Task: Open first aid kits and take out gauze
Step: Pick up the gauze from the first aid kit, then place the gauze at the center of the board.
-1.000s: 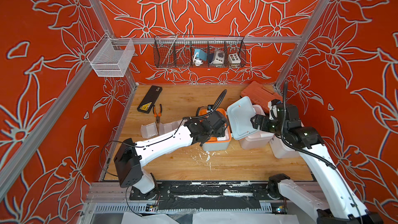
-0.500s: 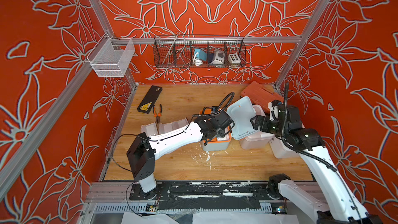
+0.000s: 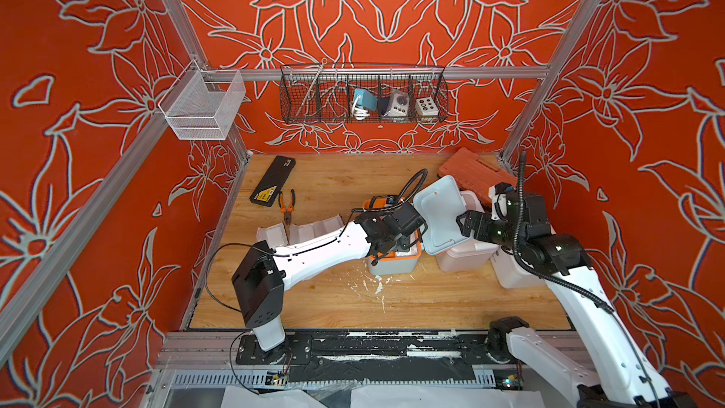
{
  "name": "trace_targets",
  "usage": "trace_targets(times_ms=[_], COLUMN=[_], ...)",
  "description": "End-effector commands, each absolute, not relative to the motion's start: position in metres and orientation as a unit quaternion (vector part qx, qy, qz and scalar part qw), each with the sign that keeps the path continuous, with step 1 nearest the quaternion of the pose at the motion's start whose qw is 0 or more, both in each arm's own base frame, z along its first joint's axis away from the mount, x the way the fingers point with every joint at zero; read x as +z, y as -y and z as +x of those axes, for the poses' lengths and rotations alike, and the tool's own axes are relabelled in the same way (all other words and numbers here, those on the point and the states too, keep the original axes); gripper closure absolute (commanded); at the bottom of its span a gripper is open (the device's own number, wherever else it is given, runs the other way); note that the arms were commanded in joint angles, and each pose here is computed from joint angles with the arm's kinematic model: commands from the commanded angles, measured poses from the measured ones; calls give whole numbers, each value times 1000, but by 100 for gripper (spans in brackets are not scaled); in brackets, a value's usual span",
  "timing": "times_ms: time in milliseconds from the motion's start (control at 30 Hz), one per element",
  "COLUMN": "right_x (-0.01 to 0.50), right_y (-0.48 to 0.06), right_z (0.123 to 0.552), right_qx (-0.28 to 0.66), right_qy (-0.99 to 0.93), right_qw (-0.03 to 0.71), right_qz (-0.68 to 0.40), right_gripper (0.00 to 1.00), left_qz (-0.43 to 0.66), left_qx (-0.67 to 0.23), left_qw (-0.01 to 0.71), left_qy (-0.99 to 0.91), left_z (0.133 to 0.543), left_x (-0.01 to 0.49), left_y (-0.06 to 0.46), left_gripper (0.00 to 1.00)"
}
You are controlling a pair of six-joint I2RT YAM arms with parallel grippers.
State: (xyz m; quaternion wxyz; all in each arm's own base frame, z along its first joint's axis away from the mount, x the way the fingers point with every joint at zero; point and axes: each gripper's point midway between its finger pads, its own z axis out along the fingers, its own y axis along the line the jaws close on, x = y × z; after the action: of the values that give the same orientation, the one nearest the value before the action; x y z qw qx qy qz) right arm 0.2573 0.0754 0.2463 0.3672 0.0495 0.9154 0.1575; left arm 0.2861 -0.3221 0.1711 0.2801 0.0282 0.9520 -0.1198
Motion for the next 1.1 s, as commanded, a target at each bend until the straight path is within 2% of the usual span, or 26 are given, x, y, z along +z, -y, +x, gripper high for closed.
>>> trace_targets(times_ms=[0,133,300,433,567,900,1067], right_x=[247,249,250,250,250,252,252], right_y=[-75,-75,-75,-75,-76,-77,-78], right_z=[255,254,254,254,254,255,257], right_qx=[167,166,167,168,171,173,175], right_qy=[-913,-913,-913,-914,-914,-915,-915], right_qw=[367,368,367,365,363,360,358], right_qz=[56,57,58,58,59,61,62], right_gripper=[2,2,2,2,2,2,2], left_qz=[30,26,33,8,-15,-104,-131], left_qx=[-168,-188,-257,-278,-259,-194,-176], left_qw=[311,330,357,365,375,369,345], left_qy=[-935,-925,-898,-888,-890,-903,-912], left_z=[283,286,288,295,300,295,291], left_x=[208,231,262,273,276,236,200], left_y=[323,315,296,260,218,126,106], left_gripper=[100,100,100,100,100,100,100])
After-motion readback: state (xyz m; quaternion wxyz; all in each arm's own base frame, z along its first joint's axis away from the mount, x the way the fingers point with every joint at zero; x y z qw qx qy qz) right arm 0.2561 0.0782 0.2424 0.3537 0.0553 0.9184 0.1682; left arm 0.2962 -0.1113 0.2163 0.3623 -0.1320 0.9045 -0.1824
